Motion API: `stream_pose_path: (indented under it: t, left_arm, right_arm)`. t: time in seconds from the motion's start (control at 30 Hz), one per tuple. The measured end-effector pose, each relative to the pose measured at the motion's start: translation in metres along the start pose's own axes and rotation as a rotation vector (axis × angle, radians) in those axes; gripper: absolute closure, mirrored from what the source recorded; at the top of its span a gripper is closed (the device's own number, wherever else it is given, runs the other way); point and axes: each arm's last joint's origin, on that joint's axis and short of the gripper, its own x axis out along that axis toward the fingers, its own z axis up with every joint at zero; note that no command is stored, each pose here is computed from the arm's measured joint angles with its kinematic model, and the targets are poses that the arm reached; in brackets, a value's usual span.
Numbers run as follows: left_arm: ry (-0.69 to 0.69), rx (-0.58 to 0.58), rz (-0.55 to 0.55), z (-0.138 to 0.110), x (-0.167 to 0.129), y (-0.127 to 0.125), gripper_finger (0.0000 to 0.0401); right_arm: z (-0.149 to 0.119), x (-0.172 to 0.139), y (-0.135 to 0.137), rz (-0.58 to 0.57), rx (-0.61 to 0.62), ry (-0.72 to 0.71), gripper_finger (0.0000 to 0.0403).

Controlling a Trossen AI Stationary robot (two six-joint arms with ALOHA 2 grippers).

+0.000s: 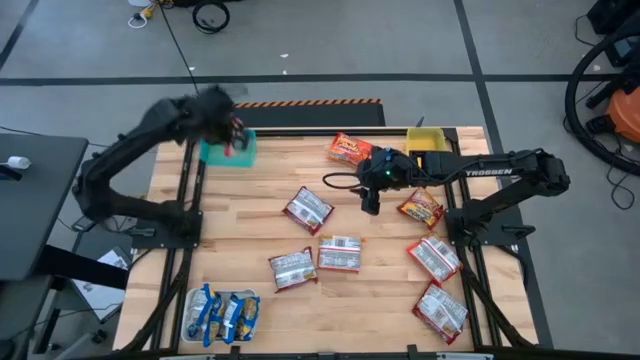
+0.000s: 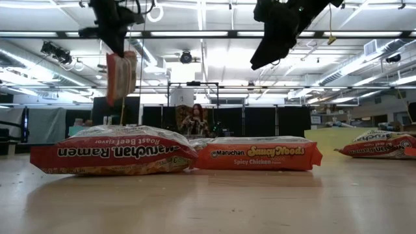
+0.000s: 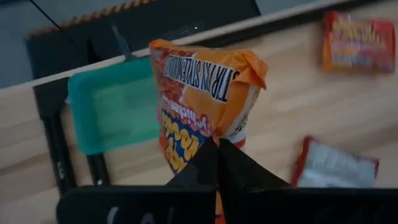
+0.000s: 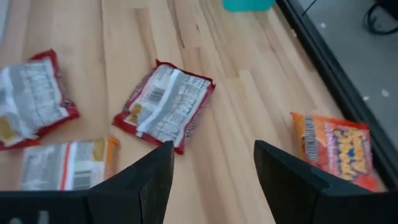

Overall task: Sort Maruchan noodles
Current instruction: Put the orange noodle pack into the green bin

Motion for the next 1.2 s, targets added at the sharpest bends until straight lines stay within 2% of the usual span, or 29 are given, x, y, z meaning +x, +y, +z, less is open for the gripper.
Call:
stream_pose_path:
  t: [0.07,0.2,0.37,0.53,0.63,0.8,0.9,1.07,1.2]
  left_arm:
    - [0.012,-0.044,-0.004,0.014,0.010,0.018,0.0398]
    - [0.094,-0.077,0.012,0.031,0.039,0.035,0.0398]
    - [0.238,-0.090,-0.014,0.041,0.078,0.044,0.0398]
    - [0.316,-0.108,0.008,0.049,0.112,0.056,0.0398]
    - [0.357,-0.141,-0.030,0.052,0.129,0.061,0.0398]
    - [0.393,-0.161,-0.066,0.055,0.151,0.062,0.0399]
    - [0.396,-0.202,-0.146,0.058,0.161,0.059,0.0399]
    - [0.379,-0.230,-0.263,0.063,0.168,0.047,0.0399]
    - [0.376,-0.233,-0.290,0.063,0.168,0.043,0.0398]
  right_arm:
    - [0.000,0.000,0.001,0.024,0.024,0.002,0.0176]
    - [0.000,0.000,0.001,0.046,0.081,0.007,0.0176]
    - [0.000,0.000,0.001,0.046,0.138,0.009,0.0176]
    - [0.000,0.000,0.001,0.047,0.156,0.010,0.0176]
    - [-0.001,0.000,0.001,0.046,0.181,0.011,0.0176]
    - [-0.001,0.000,0.001,0.046,0.222,0.012,0.0176]
    - [-0.001,0.000,0.001,0.046,0.233,0.012,0.0176]
    - [-0.001,0.000,0.001,0.046,0.233,0.013,0.0176]
    - [-0.001,0.000,0.001,0.046,0.233,0.013,0.0176]
